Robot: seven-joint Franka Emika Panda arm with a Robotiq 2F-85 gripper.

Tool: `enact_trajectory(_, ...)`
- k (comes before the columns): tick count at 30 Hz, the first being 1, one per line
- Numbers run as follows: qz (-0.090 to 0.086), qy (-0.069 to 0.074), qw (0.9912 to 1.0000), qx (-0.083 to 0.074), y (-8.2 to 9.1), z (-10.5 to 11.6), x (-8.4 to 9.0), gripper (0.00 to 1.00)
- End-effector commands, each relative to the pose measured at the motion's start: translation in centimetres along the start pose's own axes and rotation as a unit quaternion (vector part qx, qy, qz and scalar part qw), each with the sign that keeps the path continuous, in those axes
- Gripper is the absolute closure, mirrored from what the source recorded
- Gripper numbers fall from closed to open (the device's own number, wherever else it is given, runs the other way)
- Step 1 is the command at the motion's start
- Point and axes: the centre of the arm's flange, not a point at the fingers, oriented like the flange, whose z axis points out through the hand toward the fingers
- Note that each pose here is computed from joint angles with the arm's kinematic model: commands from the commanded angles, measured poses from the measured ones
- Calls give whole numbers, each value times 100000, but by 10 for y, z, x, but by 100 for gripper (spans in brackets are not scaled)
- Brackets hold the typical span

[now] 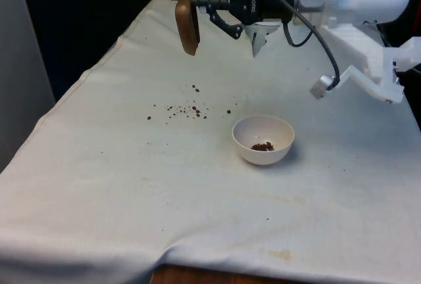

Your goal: Pour the coffee beans from the cup into the bowl.

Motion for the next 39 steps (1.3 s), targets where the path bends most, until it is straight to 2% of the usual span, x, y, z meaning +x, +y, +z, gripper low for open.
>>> enact_trajectory(1, -77, 70, 99994, 1133, 2, 2, -1, 100)
enact_trajectory(5, 94, -853, 99971, 2233, 4, 12, -3, 100)
enact_trajectory(6, 56, -893, 99991, 1037, 2, 10, -2, 100)
enact_trajectory(7, 118, -1078, 99963, 2506, 4, 14, -4, 100)
enact_trajectory(13, -6, -2325, 99892, 4029, 7, 27, -7, 100)
enact_trajectory(14, 49, -2386, 99928, 2947, 5, 24, -6, 100)
enact_trajectory(15, -46, -2514, 99876, 4289, 8, 28, -8, 100)
enact_trajectory(20, -330, -3398, 99795, 5421, 10, 36, -10, 100)
enact_trajectory(21, -572, -3816, 99749, 5937, 10, 39, -11, 100)
enact_trajectory(22, -257, -3952, 99802, 4885, 9, 38, -10, 100)
enact_trajectory(23, -420, -4103, 99783, 5139, 9, 39, -11, 100)
enact_trajectory(24, -848, -4220, 99702, 6397, 11, 42, -12, 100)
enact_trajectory(29, -1845, -5183, 99537, 7876, 10, 49, -14, 100)
enact_trajectory(30, -1945, -5296, 99515, 8062, 10, 50, -13, 100)
enact_trajectory(31, -1690, -5385, 99588, 7096, 8, 50, -13, 100)
enact_trajectory(32, -2228, -5475, 99482, 8270, 9, 52, -14, 100)
enact_trajectory(33, -2608, -5880, 99414, 8686, 9, 55, -14, 100)
enact_trajectory(35, -2857, -5979, 99385, 8872, 9, 55, -14, 100)
enact_trajectory(36, -3265, -6310, 99316, 9270, 9, 58, -14, 100)
enact_trajectory(39, -3991, -6845, 99183, 9993, 7, 62, -15, 100)
